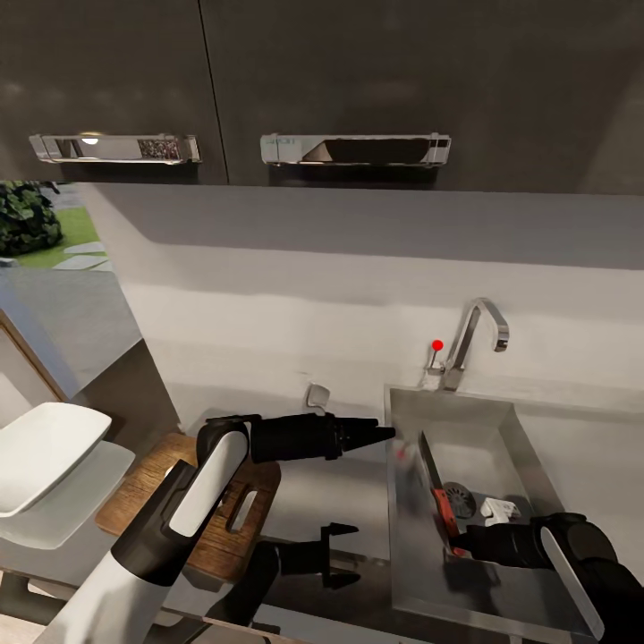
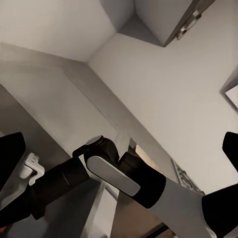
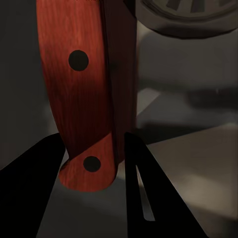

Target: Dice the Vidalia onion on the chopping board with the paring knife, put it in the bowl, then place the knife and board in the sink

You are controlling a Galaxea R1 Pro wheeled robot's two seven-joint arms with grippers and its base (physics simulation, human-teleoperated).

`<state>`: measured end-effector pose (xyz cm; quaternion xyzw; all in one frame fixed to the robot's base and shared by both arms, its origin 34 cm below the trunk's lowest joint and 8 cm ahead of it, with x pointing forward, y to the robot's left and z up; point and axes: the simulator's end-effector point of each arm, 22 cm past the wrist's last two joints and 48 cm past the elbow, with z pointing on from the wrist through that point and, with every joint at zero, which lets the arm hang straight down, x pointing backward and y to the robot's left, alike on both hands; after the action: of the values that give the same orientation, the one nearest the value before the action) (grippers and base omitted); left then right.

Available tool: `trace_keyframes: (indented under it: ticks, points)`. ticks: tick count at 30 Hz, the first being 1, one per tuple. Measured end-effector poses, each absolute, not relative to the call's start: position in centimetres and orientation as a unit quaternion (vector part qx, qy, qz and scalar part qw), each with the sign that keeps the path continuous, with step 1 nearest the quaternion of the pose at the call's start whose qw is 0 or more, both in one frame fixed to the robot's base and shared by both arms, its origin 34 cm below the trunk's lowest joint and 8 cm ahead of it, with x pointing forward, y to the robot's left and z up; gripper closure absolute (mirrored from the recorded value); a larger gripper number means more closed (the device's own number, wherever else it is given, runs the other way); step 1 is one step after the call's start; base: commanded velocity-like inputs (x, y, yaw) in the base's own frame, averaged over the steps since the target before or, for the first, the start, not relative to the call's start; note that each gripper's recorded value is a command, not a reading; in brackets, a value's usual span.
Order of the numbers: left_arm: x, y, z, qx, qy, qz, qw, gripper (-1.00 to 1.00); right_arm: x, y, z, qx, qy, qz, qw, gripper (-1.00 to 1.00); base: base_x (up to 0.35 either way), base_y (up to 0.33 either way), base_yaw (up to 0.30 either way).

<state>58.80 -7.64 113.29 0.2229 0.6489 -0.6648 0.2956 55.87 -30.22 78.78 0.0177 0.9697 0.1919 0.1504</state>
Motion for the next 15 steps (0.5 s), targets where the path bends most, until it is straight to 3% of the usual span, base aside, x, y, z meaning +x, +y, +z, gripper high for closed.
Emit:
trace_keyframes:
  ticks: [15]
  points:
    - [58.83, -7.64, 113.26, 0.223, 0.649, -0.664, 0.296, -1.00, 55.93, -30.27, 78.78, 0.021, 0.970, 0.190, 0.151, 1.00, 0.000, 0.000, 0.000]
